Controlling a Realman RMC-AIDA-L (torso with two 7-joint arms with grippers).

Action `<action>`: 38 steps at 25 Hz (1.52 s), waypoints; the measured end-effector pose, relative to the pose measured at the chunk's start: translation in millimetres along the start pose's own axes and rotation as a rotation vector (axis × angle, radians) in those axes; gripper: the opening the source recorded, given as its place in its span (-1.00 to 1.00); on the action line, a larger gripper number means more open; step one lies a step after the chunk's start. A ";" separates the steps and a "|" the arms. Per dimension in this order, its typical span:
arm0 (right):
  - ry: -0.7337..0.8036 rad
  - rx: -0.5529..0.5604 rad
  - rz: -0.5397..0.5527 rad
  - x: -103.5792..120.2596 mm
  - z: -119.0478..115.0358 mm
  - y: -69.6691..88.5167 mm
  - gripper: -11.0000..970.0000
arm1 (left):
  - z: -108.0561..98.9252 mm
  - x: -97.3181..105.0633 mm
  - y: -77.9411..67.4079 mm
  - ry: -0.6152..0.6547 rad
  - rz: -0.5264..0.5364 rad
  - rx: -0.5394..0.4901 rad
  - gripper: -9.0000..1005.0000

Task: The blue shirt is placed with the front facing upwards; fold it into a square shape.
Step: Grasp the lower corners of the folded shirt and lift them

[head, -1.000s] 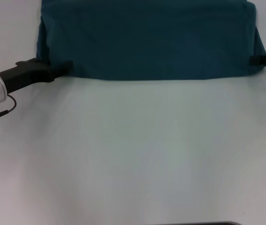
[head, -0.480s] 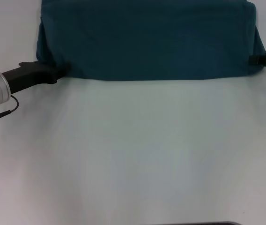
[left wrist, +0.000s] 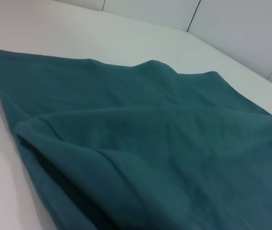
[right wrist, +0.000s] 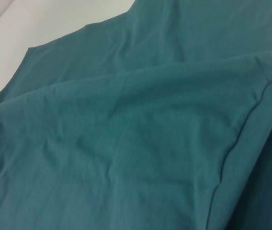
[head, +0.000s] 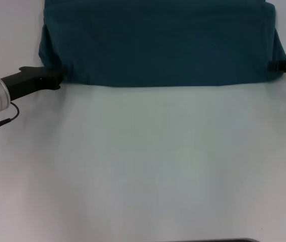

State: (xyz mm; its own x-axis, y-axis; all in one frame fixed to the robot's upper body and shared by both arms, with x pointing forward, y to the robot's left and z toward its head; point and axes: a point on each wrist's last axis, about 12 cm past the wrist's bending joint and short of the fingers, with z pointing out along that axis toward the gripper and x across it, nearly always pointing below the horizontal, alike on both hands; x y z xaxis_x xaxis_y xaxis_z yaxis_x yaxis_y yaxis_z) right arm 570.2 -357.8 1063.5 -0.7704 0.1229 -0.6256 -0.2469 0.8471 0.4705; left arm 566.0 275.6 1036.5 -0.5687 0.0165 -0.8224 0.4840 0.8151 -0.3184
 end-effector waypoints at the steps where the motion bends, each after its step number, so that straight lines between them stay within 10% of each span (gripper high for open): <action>1: 0.000 0.000 0.000 0.2 -0.1 0.0 -0.94 | 0.2 -0.3 -0.1 0.000 0.001 0.001 -0.55; 8: 0.001 0.001 0.001 1.6 -0.8 -0.9 -0.94 | -0.5 -2.7 0.8 -0.007 -0.005 -0.002 -0.98; 38: -0.076 -0.167 -0.019 84.3 -56.1 -9.1 -0.94 | -79.2 22.6 5.1 -0.009 -0.109 0.176 -0.98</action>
State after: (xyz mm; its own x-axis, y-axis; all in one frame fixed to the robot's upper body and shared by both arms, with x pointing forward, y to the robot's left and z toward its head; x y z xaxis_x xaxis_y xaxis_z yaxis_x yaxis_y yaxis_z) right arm 474.6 -384.1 1041.4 -0.7194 0.1520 -0.6778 -0.3600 0.7529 0.5509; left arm 503.0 326.1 1053.7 -0.6186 -0.0725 -0.7824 0.5292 0.6976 -0.4830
